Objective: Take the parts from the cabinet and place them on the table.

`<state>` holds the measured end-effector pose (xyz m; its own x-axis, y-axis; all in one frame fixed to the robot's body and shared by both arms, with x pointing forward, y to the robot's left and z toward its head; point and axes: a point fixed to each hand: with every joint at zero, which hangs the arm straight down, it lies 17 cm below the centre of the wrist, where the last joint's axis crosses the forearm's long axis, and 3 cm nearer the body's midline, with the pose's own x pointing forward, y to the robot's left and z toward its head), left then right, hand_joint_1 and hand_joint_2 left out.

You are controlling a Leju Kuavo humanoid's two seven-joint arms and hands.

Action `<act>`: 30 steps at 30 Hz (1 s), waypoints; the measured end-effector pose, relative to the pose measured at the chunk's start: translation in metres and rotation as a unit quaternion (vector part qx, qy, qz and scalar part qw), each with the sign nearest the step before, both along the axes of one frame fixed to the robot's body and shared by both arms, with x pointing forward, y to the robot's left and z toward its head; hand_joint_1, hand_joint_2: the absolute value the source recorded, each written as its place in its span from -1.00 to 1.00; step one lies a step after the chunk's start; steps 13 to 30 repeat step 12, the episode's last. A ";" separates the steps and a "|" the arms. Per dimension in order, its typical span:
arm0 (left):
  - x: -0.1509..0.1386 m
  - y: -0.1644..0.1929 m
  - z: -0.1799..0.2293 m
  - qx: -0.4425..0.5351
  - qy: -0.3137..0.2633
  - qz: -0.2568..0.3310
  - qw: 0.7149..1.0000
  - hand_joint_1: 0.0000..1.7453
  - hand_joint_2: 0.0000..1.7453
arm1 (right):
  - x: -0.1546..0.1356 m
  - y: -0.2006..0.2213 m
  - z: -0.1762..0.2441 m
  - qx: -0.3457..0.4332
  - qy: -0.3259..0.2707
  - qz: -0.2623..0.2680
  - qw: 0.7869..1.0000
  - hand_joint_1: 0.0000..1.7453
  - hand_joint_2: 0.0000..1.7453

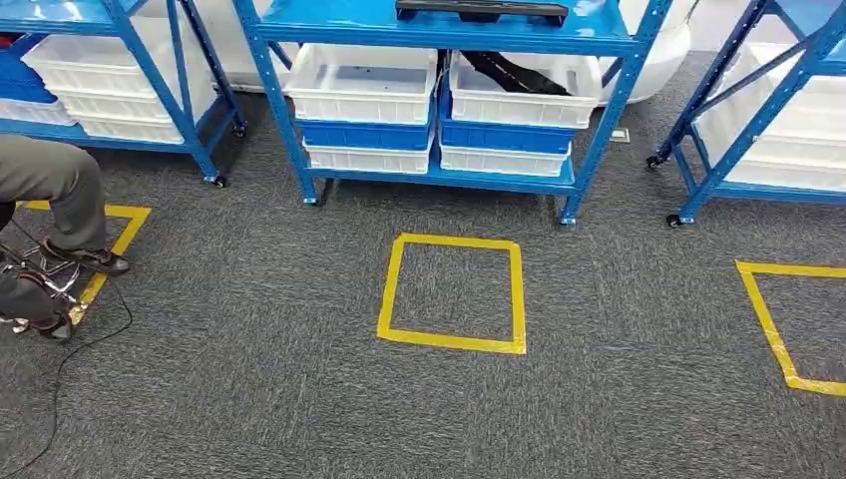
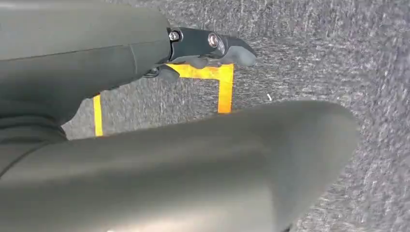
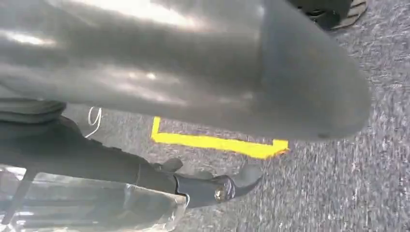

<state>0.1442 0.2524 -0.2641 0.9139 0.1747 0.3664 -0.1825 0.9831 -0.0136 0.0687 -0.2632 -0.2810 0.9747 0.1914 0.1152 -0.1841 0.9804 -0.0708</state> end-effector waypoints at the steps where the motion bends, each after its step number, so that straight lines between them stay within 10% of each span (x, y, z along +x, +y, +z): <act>1: -0.002 0.000 0.000 0.000 0.001 0.001 1.000 -1.00 -1.00 | 0.000 -0.002 0.000 -0.001 0.000 -0.003 1.000 -1.00 -1.00; 30: 0.005 -0.008 0.004 -0.009 -0.023 -0.010 1.000 -1.00 -1.00 | -0.014 -0.038 -0.002 -0.049 0.027 0.005 0.998 -1.00 -1.00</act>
